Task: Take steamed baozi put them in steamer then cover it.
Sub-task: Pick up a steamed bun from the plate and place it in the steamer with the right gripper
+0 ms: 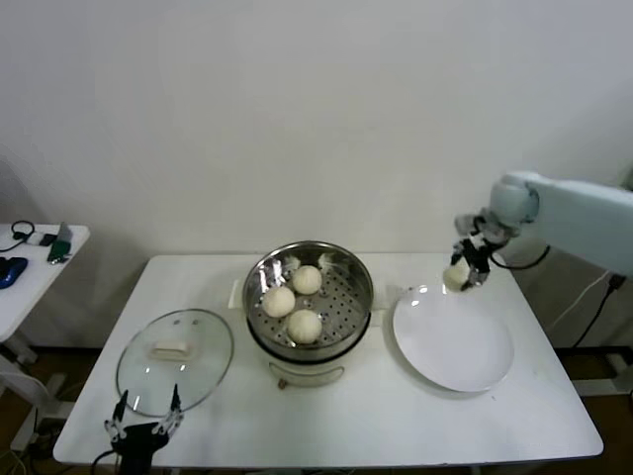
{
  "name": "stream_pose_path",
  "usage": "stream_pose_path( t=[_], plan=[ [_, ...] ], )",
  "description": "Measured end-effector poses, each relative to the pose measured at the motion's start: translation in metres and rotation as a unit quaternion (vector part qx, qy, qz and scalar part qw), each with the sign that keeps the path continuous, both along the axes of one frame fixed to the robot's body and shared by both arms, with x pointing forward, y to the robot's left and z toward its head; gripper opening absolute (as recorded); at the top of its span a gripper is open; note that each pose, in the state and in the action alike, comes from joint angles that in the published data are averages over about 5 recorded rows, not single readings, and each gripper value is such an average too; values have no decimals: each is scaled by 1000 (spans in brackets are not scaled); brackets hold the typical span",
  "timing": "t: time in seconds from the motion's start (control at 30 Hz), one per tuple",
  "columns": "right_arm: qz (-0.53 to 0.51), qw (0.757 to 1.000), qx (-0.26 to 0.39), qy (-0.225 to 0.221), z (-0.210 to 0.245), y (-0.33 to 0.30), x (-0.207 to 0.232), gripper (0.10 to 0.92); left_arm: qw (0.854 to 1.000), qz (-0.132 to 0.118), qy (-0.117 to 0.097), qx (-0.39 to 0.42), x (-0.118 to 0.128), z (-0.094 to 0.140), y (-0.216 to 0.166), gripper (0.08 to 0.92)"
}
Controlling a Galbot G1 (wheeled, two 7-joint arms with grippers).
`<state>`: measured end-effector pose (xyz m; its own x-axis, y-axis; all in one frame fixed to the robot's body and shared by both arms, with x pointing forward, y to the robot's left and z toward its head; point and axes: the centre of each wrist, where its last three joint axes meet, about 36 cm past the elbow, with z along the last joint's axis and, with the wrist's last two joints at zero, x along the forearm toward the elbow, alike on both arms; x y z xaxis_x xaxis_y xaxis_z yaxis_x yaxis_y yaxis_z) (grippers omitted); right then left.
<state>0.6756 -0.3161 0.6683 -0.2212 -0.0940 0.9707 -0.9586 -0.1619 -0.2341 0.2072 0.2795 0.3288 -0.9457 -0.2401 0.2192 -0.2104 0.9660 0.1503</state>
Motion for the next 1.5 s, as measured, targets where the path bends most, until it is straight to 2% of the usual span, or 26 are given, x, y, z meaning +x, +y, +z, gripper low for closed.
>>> stream_pose_path(
  t=[0.2,0.4,0.8,1.13,1.5],
  plan=[
    [38,998,39,-15,66,66,-24,646,1000,-4,-3,-1,0,2,-2,823],
    [68,996,55,-15,82,127,-46,646,1000,-5,-7,-1,1,5,-1,823],
    [107,993,36,15,10,206,-56,645,1000,-2,-6,6,-2,8,3,823],
    [114,993,17,16,-46,225,-42,649,1000,2,-4,7,-3,7,6,823],
    [112,993,12,21,-82,236,-32,663,1000,4,-3,6,-2,5,6,823]
  ],
)
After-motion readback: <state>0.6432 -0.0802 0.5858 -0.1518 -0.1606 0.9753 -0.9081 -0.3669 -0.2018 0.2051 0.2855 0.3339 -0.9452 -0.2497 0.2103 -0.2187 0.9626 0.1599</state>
